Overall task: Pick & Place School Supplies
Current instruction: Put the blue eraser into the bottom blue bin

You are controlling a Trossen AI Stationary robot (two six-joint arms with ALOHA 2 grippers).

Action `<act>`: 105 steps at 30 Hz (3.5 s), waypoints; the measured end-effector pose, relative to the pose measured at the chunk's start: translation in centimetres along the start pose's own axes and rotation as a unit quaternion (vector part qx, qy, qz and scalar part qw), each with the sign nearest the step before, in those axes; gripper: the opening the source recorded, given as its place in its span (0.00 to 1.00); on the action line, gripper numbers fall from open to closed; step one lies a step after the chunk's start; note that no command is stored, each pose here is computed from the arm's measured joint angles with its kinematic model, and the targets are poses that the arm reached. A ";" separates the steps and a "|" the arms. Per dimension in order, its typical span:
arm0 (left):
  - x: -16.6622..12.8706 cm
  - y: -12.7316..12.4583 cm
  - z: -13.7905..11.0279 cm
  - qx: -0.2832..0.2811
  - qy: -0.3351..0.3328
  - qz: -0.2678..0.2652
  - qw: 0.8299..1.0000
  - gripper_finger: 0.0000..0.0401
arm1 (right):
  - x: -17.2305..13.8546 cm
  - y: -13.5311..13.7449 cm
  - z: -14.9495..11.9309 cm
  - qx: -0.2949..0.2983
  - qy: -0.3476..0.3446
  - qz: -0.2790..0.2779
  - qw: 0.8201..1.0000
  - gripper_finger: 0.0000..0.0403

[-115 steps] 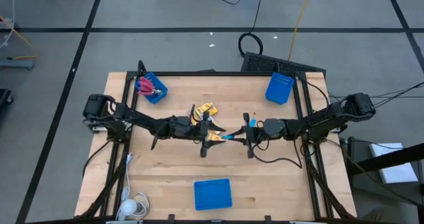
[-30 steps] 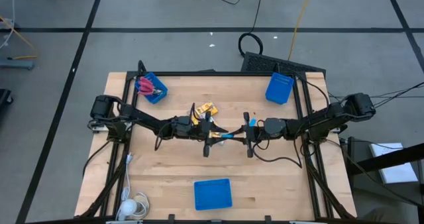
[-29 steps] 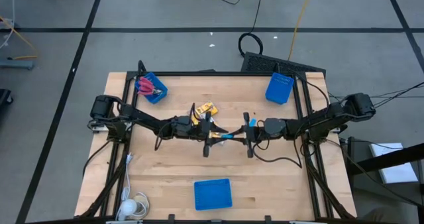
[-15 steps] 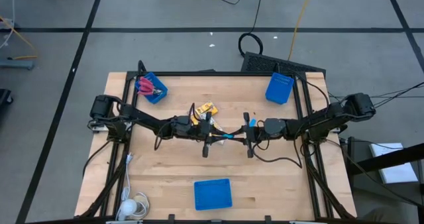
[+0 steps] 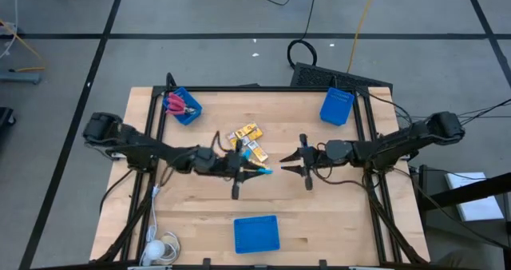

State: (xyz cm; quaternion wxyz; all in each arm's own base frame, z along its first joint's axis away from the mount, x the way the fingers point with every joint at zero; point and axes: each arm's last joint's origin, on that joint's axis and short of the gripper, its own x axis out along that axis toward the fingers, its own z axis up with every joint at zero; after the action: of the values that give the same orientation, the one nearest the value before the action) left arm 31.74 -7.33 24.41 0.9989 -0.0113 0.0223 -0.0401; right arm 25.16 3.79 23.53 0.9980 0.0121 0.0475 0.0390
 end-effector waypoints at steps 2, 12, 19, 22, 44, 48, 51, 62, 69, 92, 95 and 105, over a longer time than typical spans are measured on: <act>-0.9 -1.8 0.6 -0.007 0.002 -0.011 1.000 0.08 | -0.6 0.4 0.2 0.013 -0.001 0.009 1.000 0.25; -2.7 -10.8 -2.6 -0.018 0.030 -0.031 0.999 0.08 | -2.0 3.5 0.4 0.017 -0.054 0.076 0.995 0.24; -1.3 -12.7 -7.9 -0.047 0.055 -0.023 0.997 0.08 | -2.5 5.3 0.2 0.003 -0.056 0.068 0.996 0.21; -0.7 -12.9 -9.9 -0.052 0.059 -0.022 0.997 0.08 | -2.7 5.9 0.2 0.001 -0.057 0.071 0.996 0.21; -1.2 -14.4 -13.2 -0.123 0.142 -0.080 0.979 0.20 | -3.1 7.8 -0.4 0.001 -0.044 0.111 0.993 0.19; -1.0 -13.9 -13.2 -0.131 0.137 -0.047 0.981 0.27 | -2.6 7.9 -1.1 -0.003 -0.031 0.098 0.995 0.19; -0.9 -13.7 -13.2 -0.130 0.137 -0.046 0.981 0.31 | -2.3 7.9 -1.6 -0.006 -0.021 0.073 0.997 0.19; -0.7 -13.9 -11.2 -0.106 0.055 -0.073 0.990 0.39 | -1.8 6.4 -4.6 -0.026 0.080 -0.132 0.988 0.24; -1.2 -13.7 -7.8 -0.040 0.010 -0.079 0.996 0.40 | -1.7 1.4 -7.1 0.075 0.182 -0.272 0.942 0.43; -1.1 -10.8 -5.8 -0.035 0.056 -0.036 0.997 0.40 | -2.5 -8.5 -9.1 0.205 0.260 -0.296 0.896 0.42; -1.1 -10.8 -5.8 -0.039 0.057 -0.035 0.997 0.40 | -3.1 -8.3 -10.1 0.208 0.270 -0.295 0.893 0.40; -1.1 -10.8 -5.8 -0.039 0.057 -0.036 0.997 0.40 | -3.7 -7.3 -11.4 0.291 0.272 -0.225 0.889 0.40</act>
State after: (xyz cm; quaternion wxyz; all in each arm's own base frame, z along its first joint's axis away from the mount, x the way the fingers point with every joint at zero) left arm 29.54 -18.09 18.93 0.9927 -0.0490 0.0804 -0.0755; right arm 20.94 -3.57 12.37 0.8798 0.2802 0.3278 -0.2002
